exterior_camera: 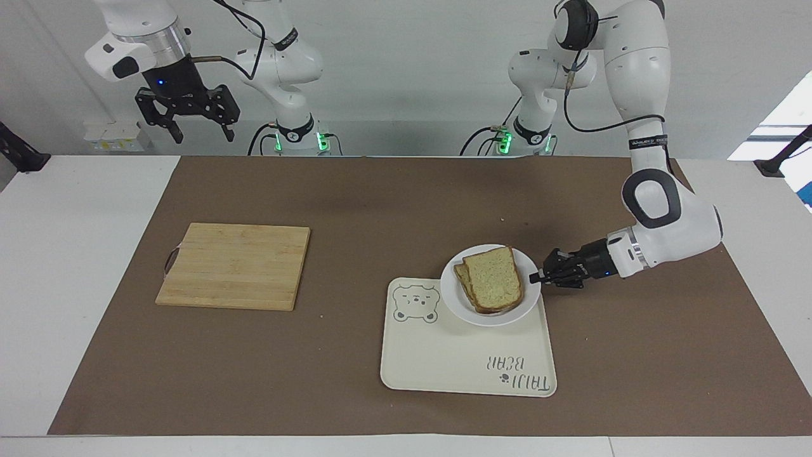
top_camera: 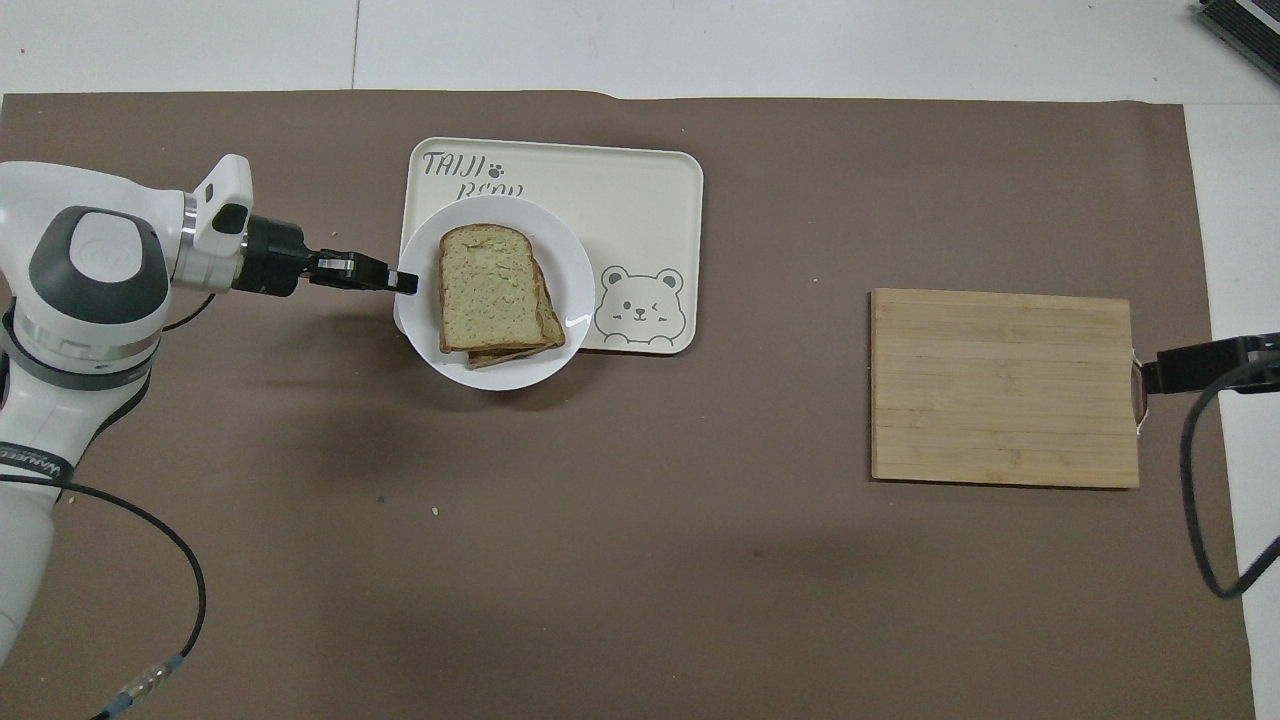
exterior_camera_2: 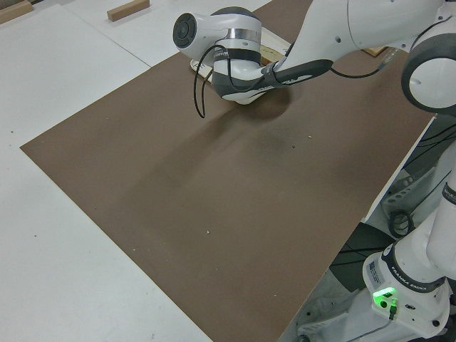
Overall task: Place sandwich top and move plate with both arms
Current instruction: 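Slide the plate with the left gripper onto the white tray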
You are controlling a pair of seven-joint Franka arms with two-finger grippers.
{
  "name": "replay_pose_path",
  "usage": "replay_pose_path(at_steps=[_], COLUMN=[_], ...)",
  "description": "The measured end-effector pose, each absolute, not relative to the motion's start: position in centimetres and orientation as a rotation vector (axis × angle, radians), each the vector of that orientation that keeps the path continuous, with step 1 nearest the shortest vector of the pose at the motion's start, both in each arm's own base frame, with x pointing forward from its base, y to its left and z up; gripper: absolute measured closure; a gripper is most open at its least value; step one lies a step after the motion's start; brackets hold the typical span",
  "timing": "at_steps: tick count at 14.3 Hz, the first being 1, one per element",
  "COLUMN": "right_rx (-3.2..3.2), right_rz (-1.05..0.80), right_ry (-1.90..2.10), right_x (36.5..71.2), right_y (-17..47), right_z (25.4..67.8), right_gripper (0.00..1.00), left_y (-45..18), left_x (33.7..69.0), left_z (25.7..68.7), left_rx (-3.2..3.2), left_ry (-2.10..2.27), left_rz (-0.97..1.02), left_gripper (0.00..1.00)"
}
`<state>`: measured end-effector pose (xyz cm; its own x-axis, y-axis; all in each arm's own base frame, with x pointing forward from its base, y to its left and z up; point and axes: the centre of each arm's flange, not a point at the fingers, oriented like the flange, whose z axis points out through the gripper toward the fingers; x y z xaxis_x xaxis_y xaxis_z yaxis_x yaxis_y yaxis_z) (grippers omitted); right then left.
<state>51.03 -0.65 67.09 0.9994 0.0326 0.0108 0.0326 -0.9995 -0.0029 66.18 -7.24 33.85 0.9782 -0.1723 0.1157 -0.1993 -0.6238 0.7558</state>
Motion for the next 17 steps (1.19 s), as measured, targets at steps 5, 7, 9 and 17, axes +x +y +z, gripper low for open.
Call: replay_pose_path(at_steps=[5,7,9,17], right_rx=[-3.138,-3.138,-3.138,-3.138], right_rz=[-0.017,-0.017,-0.017,-0.017], right_ry=[-0.051,-0.051,-0.051,-0.051], right_x=[51.0,51.0,51.0,51.0], right_y=[-0.6,-0.6,-0.6,-0.6], right_z=[67.1,67.1,67.1,67.1], right_gripper=[0.0,0.0,0.0,0.0], left_y=[-6.0,-6.6,-8.1,-11.4], left_x=[69.4,69.7,70.1,70.3], left_z=[33.7,33.5,32.8,30.6], left_rx=[2.234,2.225,2.211,2.209], left_ry=[-0.227,-0.223,-0.217,-0.173], left_rz=[0.051,0.05,0.063,0.091], left_gripper=[0.95,0.95,0.95,0.95])
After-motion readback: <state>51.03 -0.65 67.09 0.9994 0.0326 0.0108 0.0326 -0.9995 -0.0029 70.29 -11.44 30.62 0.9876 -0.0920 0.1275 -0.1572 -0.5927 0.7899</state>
